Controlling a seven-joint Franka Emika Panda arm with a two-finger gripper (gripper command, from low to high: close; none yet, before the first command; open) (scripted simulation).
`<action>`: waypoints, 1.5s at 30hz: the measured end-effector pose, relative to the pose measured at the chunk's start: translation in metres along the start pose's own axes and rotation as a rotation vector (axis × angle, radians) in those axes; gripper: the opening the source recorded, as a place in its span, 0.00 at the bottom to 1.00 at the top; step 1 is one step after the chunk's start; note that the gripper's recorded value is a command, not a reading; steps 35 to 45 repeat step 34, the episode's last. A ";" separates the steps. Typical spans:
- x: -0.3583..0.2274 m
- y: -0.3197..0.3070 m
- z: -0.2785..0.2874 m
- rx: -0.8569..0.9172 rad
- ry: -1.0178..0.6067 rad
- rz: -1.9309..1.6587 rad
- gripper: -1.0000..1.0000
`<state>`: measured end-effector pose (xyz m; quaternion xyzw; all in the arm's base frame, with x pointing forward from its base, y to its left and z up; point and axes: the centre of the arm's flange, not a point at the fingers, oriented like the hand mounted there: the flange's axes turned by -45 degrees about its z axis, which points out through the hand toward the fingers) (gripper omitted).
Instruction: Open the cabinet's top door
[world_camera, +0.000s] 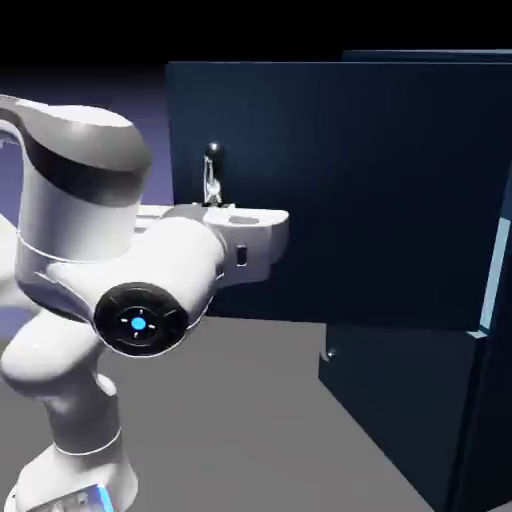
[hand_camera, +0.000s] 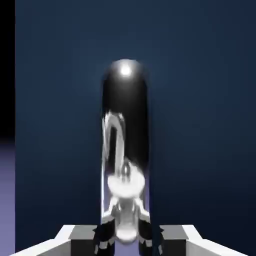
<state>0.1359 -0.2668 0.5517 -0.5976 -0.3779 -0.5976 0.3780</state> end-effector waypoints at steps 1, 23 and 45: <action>0.000 0.003 -0.008 0.023 0.000 0.000 0.00; 0.000 0.056 -0.097 0.286 0.000 0.000 0.00; 0.000 0.084 -0.130 0.394 0.001 0.000 0.00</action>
